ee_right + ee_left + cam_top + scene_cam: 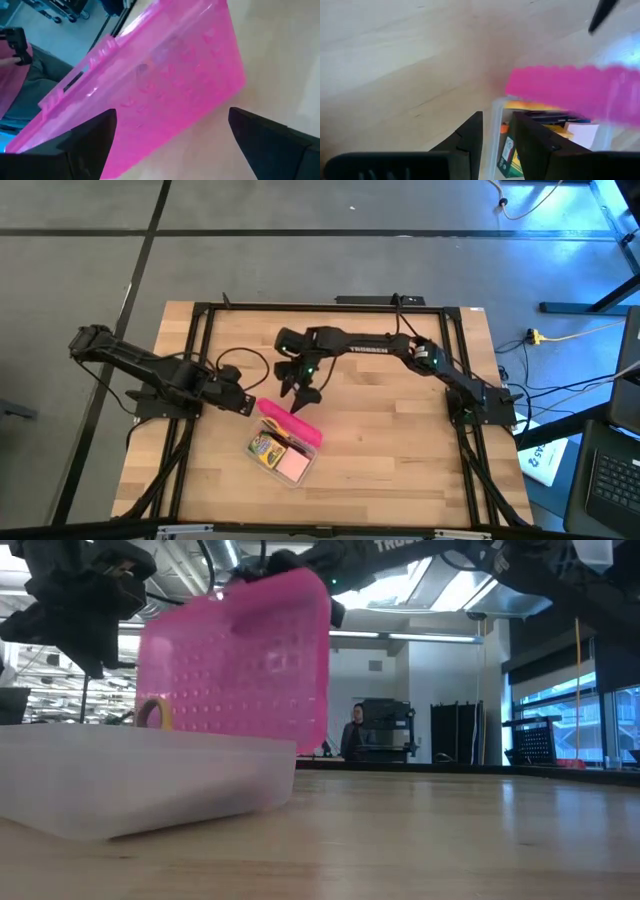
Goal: Pack school essentials
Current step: Close the pink supply box
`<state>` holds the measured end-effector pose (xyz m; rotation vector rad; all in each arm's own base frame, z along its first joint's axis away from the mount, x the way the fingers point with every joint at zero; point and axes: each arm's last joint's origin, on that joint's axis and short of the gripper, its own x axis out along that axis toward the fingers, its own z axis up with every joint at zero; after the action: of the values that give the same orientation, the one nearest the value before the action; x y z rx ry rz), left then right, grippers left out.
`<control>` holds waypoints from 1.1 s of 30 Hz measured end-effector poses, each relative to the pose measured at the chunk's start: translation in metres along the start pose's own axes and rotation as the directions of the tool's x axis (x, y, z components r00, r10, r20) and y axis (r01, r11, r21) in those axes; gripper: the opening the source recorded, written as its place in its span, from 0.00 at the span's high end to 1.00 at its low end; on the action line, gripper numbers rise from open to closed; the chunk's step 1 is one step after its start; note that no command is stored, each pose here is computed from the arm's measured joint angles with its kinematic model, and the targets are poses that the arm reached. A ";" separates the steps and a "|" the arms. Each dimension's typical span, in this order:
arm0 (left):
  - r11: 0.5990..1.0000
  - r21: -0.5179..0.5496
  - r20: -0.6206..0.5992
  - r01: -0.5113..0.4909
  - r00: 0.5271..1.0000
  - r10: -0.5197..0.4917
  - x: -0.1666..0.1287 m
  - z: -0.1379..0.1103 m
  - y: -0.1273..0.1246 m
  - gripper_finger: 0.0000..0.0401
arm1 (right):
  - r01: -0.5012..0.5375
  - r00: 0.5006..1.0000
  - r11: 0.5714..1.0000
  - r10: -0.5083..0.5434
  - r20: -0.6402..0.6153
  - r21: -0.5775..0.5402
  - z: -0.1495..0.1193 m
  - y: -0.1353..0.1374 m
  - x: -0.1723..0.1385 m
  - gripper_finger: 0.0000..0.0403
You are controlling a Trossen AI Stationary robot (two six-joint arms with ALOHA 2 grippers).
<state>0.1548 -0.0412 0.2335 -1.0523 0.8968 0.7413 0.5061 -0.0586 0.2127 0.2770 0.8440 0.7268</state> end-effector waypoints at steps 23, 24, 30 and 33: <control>0.985 0.141 0.040 0.099 0.994 -0.105 -0.043 0.008 -0.006 0.76 | 0.069 0.997 0.994 -0.070 -0.011 -0.086 0.015 0.037 0.036 0.04; 0.977 0.171 0.050 0.129 0.989 -0.139 -0.042 0.007 -0.011 0.76 | 0.073 0.997 0.995 -0.074 -0.014 -0.070 0.015 0.037 0.031 0.04; 0.915 0.352 0.026 0.196 0.975 -0.219 -0.026 -0.010 -0.038 0.76 | 0.085 0.991 0.996 -0.084 -0.106 -0.002 0.008 0.047 0.014 0.04; 0.880 0.420 -0.052 0.221 0.974 -0.220 -0.015 -0.024 -0.049 0.76 | 0.088 0.989 0.996 -0.086 -0.123 0.014 0.010 0.056 0.003 0.04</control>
<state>0.1832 -0.0815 0.2610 -0.7483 0.8733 0.3286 0.4881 -0.0152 0.2452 0.2130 0.9740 0.6592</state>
